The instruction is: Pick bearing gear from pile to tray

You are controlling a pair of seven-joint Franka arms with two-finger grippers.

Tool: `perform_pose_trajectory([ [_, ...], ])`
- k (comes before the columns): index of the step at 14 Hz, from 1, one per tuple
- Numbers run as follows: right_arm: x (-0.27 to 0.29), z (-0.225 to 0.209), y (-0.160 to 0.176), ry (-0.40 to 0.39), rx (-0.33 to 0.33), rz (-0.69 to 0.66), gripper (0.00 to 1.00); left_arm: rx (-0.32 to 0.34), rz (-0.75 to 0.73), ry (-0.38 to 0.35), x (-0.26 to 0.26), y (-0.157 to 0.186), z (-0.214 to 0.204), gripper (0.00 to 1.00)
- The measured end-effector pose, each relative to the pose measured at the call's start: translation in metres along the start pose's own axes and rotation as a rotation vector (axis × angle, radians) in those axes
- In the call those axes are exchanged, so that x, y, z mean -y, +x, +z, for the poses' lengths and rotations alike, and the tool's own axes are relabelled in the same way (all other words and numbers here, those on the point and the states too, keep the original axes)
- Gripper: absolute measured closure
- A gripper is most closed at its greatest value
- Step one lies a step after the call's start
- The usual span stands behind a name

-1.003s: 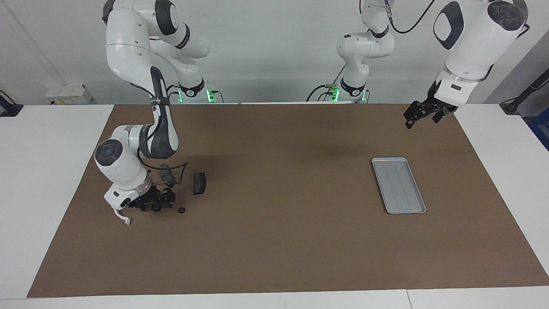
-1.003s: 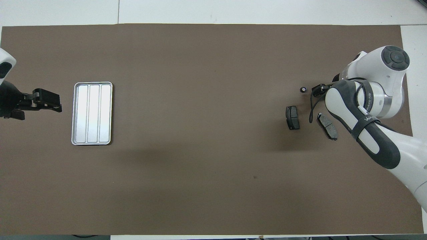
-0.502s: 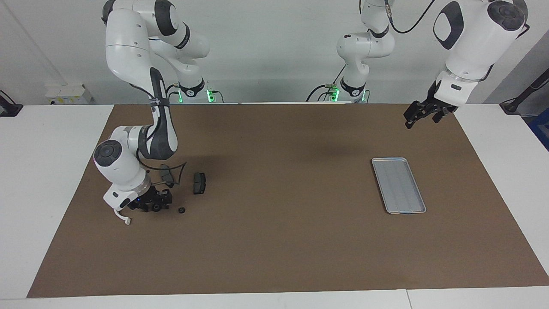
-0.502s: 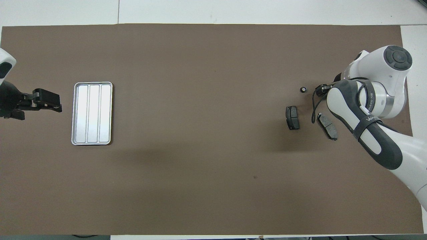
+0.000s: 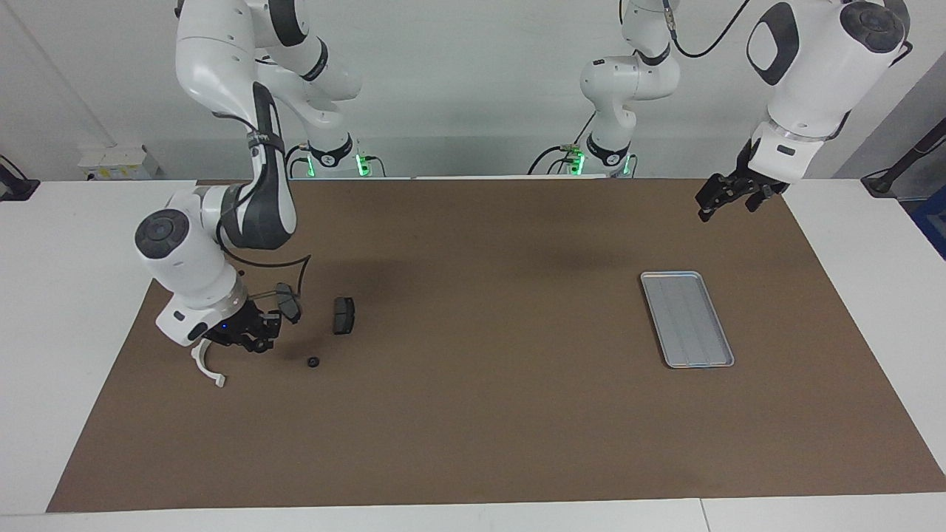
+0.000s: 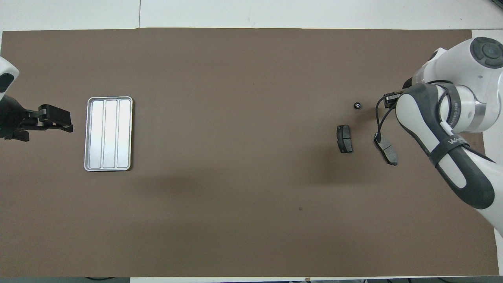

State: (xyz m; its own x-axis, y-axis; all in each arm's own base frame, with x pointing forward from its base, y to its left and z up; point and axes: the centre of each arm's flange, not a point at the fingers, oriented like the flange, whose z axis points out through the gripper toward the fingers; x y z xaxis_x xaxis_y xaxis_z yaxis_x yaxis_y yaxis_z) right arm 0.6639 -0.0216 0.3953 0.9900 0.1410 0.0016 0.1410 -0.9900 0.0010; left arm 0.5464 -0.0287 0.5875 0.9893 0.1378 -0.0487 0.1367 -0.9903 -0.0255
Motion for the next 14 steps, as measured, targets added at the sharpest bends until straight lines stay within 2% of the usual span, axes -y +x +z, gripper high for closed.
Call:
perform_pose_trajectory([
  [3, 0.067, -0.082, 0.008, -0.001, 0.011, 0.068, 0.66, 0.000, 0.000, 0.000, 0.000, 0.000, 0.000, 0.00],
  [5, 0.140, -0.111, 0.008, -0.001, 0.002, 0.091, 0.66, 0.000, 0.000, 0.000, 0.000, 0.000, 0.000, 0.00],
  [7, 0.233, -0.115, -0.001, 0.001, -0.003, 0.125, 0.66, 0.000, 0.000, 0.000, 0.000, 0.000, 0.000, 0.00],
  [10, 0.363, -0.112, -0.037, 0.003, -0.008, 0.182, 0.66, 0.000, 0.000, 0.000, 0.000, 0.000, 0.000, 0.00],
  [12, 0.412, -0.099, -0.054, 0.010, -0.018, 0.195, 0.66, 0.000, 0.000, 0.000, 0.000, 0.000, 0.000, 0.00],
  [14, 0.430, -0.070, -0.059, 0.017, -0.026, 0.187, 0.66, 0.000, 0.000, 0.000, 0.000, 0.000, 0.000, 0.00],
])
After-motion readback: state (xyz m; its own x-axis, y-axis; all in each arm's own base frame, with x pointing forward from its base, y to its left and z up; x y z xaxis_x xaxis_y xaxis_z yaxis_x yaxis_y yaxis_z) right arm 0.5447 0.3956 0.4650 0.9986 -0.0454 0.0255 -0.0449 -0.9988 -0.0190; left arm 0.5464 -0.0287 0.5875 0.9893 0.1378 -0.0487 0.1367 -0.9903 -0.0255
